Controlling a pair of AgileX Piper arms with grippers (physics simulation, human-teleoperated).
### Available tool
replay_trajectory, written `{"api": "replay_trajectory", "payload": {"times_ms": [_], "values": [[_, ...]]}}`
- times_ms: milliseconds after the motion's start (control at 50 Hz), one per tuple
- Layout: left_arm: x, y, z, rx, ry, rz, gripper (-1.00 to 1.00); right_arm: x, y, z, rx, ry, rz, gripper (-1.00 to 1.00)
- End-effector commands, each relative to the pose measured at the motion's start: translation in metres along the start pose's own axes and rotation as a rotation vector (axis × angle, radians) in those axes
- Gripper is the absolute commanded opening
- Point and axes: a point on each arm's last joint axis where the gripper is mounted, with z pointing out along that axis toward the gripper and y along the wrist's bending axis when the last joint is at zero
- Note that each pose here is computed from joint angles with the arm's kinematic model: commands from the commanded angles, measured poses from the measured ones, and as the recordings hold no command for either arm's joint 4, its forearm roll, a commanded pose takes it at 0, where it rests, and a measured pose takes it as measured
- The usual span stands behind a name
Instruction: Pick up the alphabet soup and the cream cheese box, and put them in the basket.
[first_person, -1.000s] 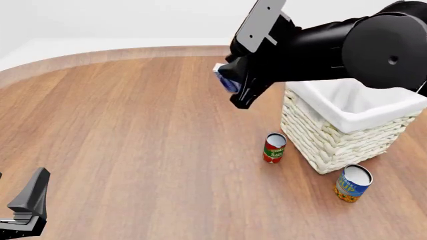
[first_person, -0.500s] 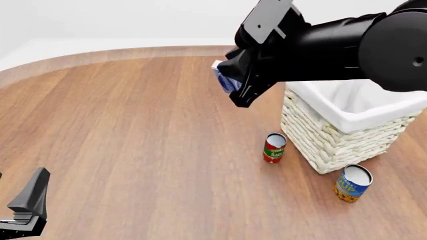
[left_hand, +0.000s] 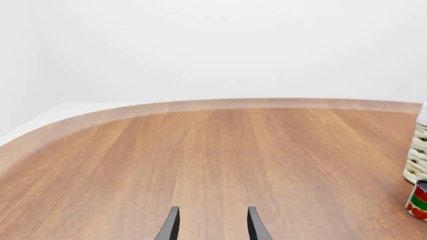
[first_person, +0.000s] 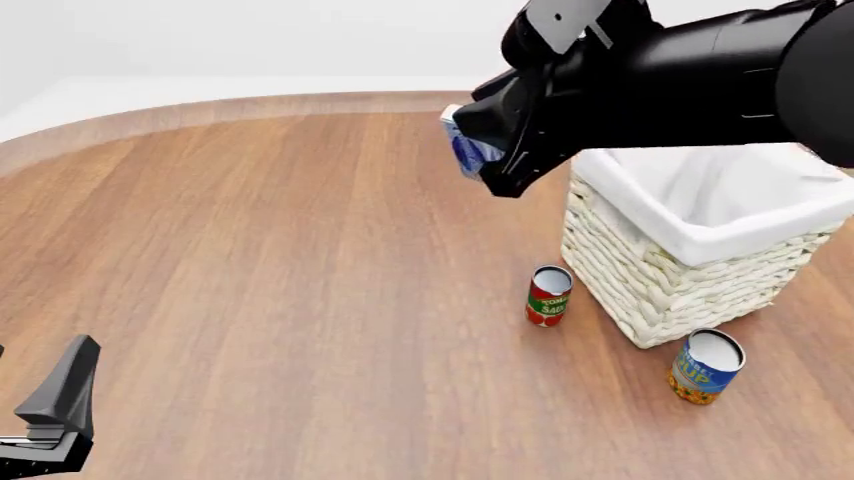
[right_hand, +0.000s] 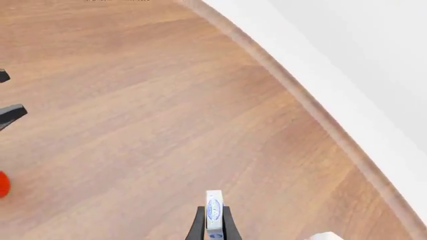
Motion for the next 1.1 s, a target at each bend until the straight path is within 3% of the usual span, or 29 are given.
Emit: {"api": "replay_trajectory", "payload": {"times_ms": [20,400,1100], "values": [[0.0,0.0,0.0,0.0,0.0,0.0,1.0,-0.004,-0.005,-0.016,0.016,-0.01,0.046,-1.0],[0.0,0.0,0.0,0.0,0.0,0.0,1.0,-0.025,-0.01,-0.049,0.013,-0.034,0.087,-1.0],[0.0,0.0,0.0,0.0,0.0,0.0,1.0,-0.027,-0.034,-0.094,0.096,0.013,0.151,-1.0]]}}
